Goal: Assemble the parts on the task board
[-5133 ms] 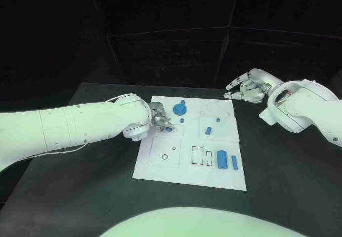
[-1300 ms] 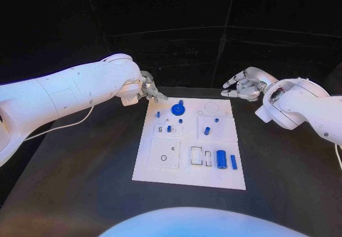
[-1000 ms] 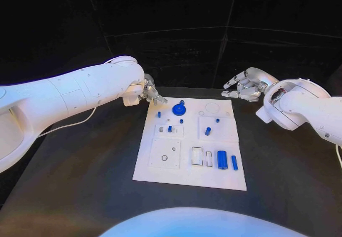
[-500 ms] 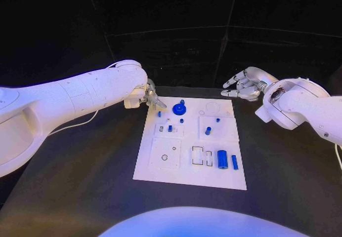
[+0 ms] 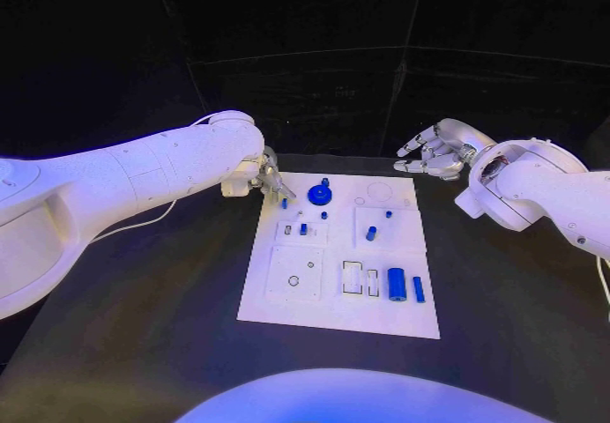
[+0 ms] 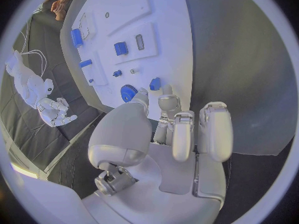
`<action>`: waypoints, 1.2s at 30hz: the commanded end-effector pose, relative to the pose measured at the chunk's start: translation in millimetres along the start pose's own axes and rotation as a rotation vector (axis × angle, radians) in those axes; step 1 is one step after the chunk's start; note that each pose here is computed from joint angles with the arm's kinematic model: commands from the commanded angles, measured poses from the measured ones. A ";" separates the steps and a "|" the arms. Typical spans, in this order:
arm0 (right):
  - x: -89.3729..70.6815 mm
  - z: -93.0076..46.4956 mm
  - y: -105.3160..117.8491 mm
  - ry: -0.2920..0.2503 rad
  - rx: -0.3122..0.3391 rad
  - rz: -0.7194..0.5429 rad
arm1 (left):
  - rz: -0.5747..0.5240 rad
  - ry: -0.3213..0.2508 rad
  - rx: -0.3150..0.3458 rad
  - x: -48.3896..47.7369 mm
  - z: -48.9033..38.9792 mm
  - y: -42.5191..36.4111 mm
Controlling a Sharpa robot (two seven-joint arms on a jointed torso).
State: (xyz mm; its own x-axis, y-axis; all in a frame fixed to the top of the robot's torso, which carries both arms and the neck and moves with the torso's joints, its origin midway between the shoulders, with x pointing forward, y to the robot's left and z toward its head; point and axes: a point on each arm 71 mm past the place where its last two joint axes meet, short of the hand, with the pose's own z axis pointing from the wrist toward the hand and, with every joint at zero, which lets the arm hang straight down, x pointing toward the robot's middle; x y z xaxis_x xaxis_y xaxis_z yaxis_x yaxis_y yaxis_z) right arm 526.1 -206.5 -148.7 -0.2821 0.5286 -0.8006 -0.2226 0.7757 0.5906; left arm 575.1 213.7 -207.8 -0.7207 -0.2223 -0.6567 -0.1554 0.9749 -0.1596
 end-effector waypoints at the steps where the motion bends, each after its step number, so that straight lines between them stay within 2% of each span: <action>1: -0.3 0.5 2.0 0.003 -0.010 0.001 | 0.007 0.018 0.019 1.3 -0.5 -3.3; 10: 0.2 1.1 2.6 0.004 -0.011 0.001 | 0.006 0.022 0.033 2.8 -0.6 -6.7; 36: 0.7 1.4 3.2 0.006 -0.012 0.001 | 0.017 0.036 0.027 4.1 0.8 -8.2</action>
State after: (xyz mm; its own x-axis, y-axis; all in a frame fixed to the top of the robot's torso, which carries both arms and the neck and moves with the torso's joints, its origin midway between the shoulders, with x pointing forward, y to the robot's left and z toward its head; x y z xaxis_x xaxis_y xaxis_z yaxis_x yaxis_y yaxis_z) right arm 526.6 -204.5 -149.0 -0.2849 0.5278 -0.8002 -0.2245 0.7748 0.5910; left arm 574.2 206.0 -210.0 -0.7374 -0.2119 -0.6413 -0.1343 0.9765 -0.1683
